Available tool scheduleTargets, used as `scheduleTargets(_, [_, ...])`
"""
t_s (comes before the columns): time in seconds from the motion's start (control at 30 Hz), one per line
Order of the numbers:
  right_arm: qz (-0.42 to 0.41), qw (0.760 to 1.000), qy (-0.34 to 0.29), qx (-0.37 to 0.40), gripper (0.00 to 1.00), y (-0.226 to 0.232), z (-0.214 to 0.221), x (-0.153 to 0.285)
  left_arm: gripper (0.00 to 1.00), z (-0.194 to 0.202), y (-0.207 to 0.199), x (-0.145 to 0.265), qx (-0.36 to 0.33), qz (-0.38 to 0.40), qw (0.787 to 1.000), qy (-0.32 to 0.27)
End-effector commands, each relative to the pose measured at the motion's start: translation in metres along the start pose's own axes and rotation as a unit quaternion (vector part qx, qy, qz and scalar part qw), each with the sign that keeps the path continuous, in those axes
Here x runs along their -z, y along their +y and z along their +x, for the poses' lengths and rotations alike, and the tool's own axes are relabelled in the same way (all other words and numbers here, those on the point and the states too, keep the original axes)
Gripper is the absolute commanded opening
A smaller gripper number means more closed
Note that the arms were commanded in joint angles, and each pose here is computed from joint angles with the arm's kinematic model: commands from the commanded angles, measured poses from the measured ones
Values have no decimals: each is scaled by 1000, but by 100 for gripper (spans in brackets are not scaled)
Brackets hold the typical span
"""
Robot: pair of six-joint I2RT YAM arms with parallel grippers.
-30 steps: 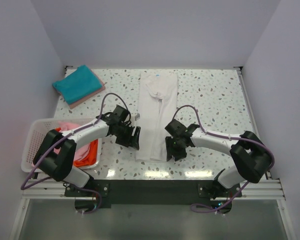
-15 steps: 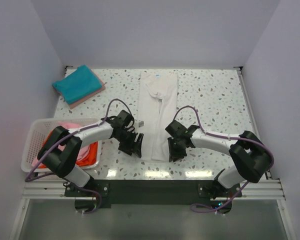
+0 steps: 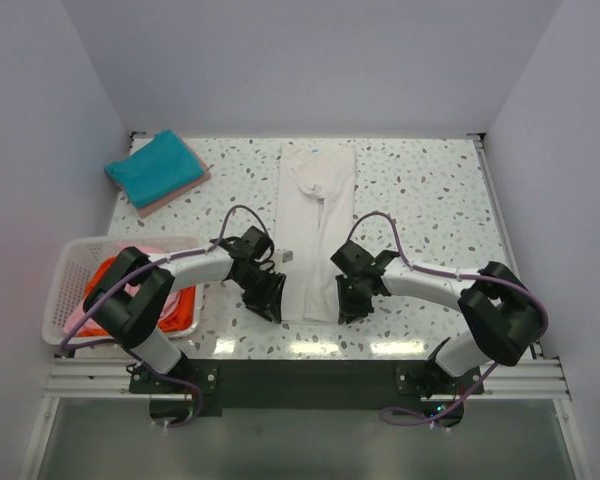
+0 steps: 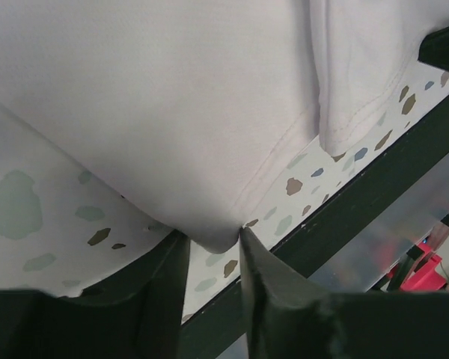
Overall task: Fold and stack the t-shirts
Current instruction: Fold the tshirt
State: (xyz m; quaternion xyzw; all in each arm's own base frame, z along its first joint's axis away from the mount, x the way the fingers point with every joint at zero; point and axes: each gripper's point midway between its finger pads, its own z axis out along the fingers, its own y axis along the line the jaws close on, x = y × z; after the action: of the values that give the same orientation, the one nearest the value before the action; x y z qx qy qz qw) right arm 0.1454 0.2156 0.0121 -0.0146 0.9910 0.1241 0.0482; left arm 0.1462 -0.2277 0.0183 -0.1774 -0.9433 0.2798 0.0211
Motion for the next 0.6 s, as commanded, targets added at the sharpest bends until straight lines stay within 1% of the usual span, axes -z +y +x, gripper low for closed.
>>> scheduleTargets(0.0, [-6,1000,-2,-10,21,2,1,-2,33,23,25,-13,5,-46,999,29])
scheduleTargets(0.03, [-6,1000,-1,-11,21,2,2,-2,29,25,26,-13,6,-48,998,29])
scheduleTargets(0.07, [-6,1000,-1,-11,21,2,2,-2,20,29,29,-15,7,-51,998,32])
scheduleTargets(0.13, [-4,1000,1,-13,19,1,2,-2,13,28,30,-14,7,-55,998,27])
scheduleTargets(0.17, [-4,1000,1,-13,15,1,3,-2,7,27,30,-14,6,-54,998,26])
scheduleTargets(0.23, [-2,1000,2,-18,10,-1,4,-2,2,26,30,-14,5,-55,998,23])
scheduleTargets(0.3, [2,1000,3,-21,5,-4,8,-2,0,24,29,-11,4,-57,998,16])
scheduleTargets(0.4, [6,1000,3,-26,0,-10,12,-1,0,21,30,-8,3,-65,998,6])
scheduleTargets(0.57, [13,999,4,-34,0,-17,18,0,0,20,32,-5,5,-75,997,-1])
